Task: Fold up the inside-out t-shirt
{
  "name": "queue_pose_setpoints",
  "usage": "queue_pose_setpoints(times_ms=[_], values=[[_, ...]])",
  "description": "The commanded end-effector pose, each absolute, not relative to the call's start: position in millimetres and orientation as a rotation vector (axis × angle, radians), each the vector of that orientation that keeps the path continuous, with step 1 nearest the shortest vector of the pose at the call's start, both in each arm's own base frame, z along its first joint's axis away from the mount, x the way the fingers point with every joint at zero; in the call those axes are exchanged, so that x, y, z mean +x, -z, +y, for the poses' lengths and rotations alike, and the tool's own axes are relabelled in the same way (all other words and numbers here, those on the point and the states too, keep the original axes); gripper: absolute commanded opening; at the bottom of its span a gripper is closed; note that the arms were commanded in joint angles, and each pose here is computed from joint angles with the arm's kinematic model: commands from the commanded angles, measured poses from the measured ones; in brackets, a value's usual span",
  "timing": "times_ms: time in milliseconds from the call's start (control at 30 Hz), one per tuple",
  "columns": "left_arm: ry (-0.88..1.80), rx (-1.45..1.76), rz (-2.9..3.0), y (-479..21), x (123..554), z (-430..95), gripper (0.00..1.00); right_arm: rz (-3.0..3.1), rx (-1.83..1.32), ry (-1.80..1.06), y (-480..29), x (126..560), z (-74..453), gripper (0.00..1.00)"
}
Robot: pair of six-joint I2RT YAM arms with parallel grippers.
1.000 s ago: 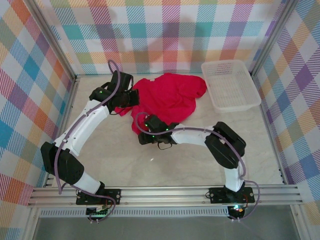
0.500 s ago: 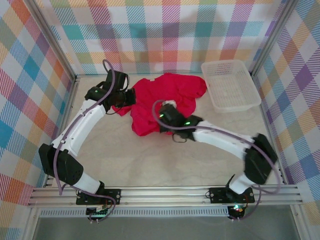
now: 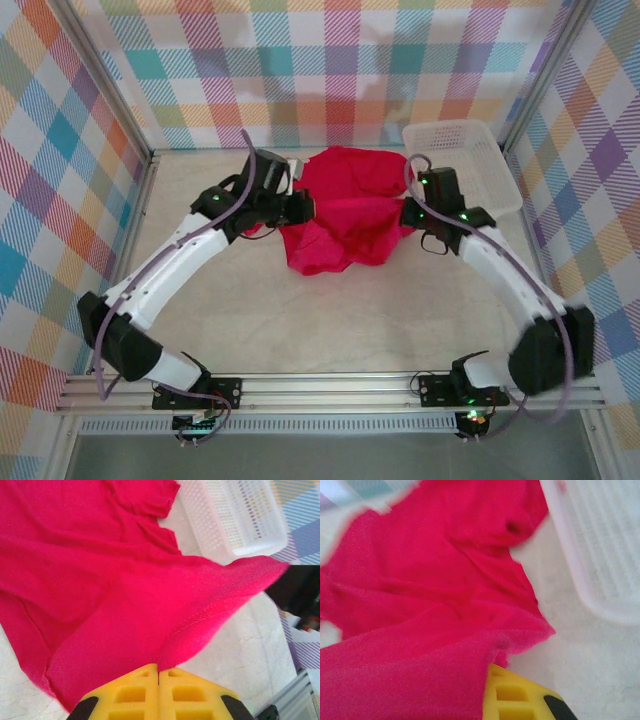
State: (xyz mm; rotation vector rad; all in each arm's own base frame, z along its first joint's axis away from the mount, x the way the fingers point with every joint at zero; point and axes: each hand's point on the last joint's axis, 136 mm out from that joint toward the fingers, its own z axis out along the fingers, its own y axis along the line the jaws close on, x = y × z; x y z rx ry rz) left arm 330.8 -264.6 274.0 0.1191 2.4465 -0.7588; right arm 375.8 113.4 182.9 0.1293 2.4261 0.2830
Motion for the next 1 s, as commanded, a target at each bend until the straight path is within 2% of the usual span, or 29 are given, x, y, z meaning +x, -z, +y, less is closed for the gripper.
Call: queue_pose_setpoints(times_ms=[0,33,100,167,267,367,433,533,667,800,900,967], values=[[0.751,0.060,2.495,-244.7,341.9,-274.6,0.00,2.587,0.253,-0.251,-148.0,381.7,102.4,0.00],[0.763,0.052,2.501,-241.9,344.0,-277.8,0.00,2.619,0.277,-0.239,-144.5,383.9,102.8,0.00],[0.800,0.022,2.511,-237.9,348.2,-285.2,0.00,2.676,0.306,-0.274,-142.1,384.7,109.6,0.11],[0.823,0.006,2.515,-236.3,349.8,-291.2,0.00,2.691,0.313,-0.377,-142.9,380.4,123.0,0.17],[0.823,-0.020,2.526,-234.6,352.7,-294.1,0.00,2.694,0.321,-0.495,-143.5,360.8,140.1,0.31],[0.814,-0.034,2.536,-235.5,354.2,-294.2,0.00,2.701,0.313,-0.609,-135.9,330.6,160.7,0.38],[0.814,-0.032,2.536,-237.6,354.0,-294.6,0.00,2.672,0.274,-0.720,-130.1,315.3,179.0,0.36],[0.814,-0.030,2.532,-241.2,354.1,-296.5,0.00,2.634,0.222,-0.848,-112.8,304.5,203.5,0.20],[0.808,-0.023,2.536,-244.4,351.4,-299.3,0.00,2.609,0.190,-0.919,-93.7,325.3,238.2,0.14],[0.818,-0.019,2.524,-254.2,347.3,-304.5,0.00,2.567,0.203,-0.963,-85.0,375.2,273.0,0.18],[0.841,-0.007,2.505,-271.0,341.5,-310.4,0.00,2.540,0.202,-0.968,-87.2,405.3,298.4,0.30],[0.869,0.010,2.470,-289.6,335.7,-316.0,0.00,2.538,0.214,-0.933,-86.7,418.6,308.6,0.48]])
